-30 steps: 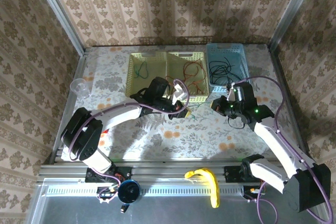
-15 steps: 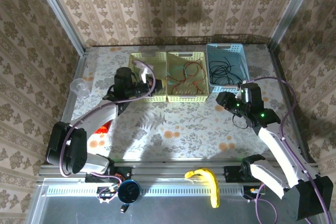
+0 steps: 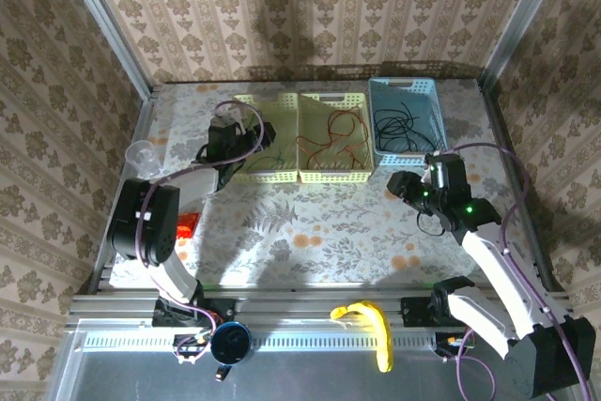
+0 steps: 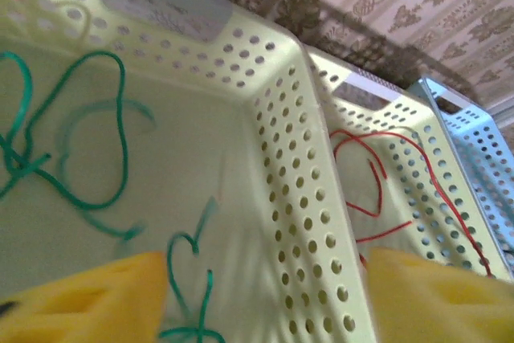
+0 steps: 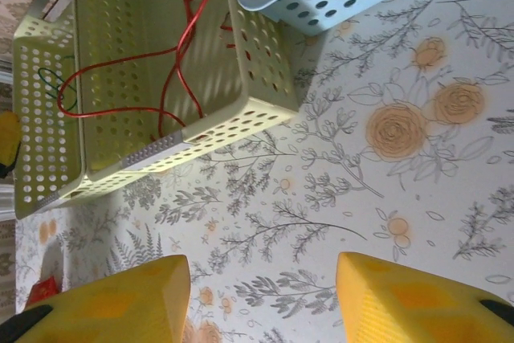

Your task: Untangle the cables

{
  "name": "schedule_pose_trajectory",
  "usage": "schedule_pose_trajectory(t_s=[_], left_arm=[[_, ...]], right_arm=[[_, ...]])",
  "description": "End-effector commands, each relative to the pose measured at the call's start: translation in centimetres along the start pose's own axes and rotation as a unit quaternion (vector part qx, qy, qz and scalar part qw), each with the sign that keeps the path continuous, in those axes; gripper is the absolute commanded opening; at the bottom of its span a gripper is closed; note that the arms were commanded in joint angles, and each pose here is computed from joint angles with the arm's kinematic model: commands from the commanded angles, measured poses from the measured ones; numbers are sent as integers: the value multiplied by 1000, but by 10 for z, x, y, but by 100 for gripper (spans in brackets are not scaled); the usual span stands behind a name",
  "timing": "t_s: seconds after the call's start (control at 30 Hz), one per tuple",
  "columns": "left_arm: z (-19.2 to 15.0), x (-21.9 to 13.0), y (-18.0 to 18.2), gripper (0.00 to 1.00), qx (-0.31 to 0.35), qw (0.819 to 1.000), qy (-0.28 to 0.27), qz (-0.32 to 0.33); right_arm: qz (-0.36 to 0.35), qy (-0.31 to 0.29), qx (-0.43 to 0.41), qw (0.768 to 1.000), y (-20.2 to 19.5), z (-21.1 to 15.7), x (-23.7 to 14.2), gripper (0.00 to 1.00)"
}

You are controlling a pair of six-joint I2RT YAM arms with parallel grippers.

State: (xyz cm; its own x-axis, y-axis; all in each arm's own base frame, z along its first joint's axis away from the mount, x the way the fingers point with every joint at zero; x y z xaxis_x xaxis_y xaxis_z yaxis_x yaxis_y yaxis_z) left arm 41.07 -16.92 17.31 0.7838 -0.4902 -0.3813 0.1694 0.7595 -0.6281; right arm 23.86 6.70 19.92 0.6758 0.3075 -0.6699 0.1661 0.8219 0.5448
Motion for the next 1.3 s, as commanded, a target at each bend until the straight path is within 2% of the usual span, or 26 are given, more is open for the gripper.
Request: schedule_pose_trajectory(t_s=[0.0, 0.17, 0.3, 0.43, 0.5, 0.53, 0.57, 0.6, 0.67, 0.73, 0.8, 0.97, 1.13, 1.27], left_arm=[[42, -23, -35, 85, 46, 996, -77, -15], [45, -69, -43, 95, 127, 985, -114, 37], [31, -117, -15, 99, 164, 967, -132, 143], [15, -170, 27, 100, 155, 940, -151, 264], [8, -197, 48, 100, 156, 917, -157, 333], [7, -209, 56, 100, 154, 905, -161, 363], [5, -221, 66, 100, 156, 891, -161, 395], [4, -230, 73, 100, 159, 880, -162, 417], [2, -249, 85, 100, 167, 849, -175, 470], [1, -258, 93, 100, 175, 823, -202, 501], [-3, -259, 101, 100, 194, 805, -217, 517], [-13, -251, 126, 100, 200, 790, -179, 552], [-15, -228, 140, 100, 195, 793, -155, 556], [-20, -203, 147, 100, 204, 803, -137, 543]], right_arm=[[-48, -15, -15, 999, -13, -1, -13, 54], [-114, -64, -36, 991, -29, 11, -28, 58], [-160, -108, -75, 978, -36, 25, -42, 60], [-234, -150, -111, 954, -52, 35, -51, 64], [-266, -191, -135, 935, -62, 40, -52, 68], [-274, -220, -145, 925, -63, 45, -54, 75], [-288, -246, -158, 912, -69, 47, -53, 83], [-298, -269, -167, 901, -74, 48, -51, 98], [-299, -315, -206, 877, -80, 47, -43, 100], [-280, -344, -241, 863, -80, 46, -31, 100], [-276, -347, -240, 863, -85, 43, -18, 100], [-280, -320, -230, 876, -98, 37, 17, 100], [-280, -344, -226, 867, -96, 55, 32, 100], [-251, -344, -237, 873, -91, 69, 48, 100]])
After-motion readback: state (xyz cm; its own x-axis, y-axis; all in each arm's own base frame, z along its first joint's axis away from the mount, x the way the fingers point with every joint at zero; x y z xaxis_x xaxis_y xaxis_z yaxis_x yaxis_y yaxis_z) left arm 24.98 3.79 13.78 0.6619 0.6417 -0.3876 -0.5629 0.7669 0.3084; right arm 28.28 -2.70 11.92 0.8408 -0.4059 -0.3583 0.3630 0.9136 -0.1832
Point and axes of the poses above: each hand's point on the last joint's axis, 136 mm out from that joint toward the fingers, its own x axis out along the fingers, its own y axis along the line the jaws close on, z = x × y, the point moved 5 cm from there along -x, back along the fingers, and after that the axes turned 4 degrees about -x, right-handed, at the moved point
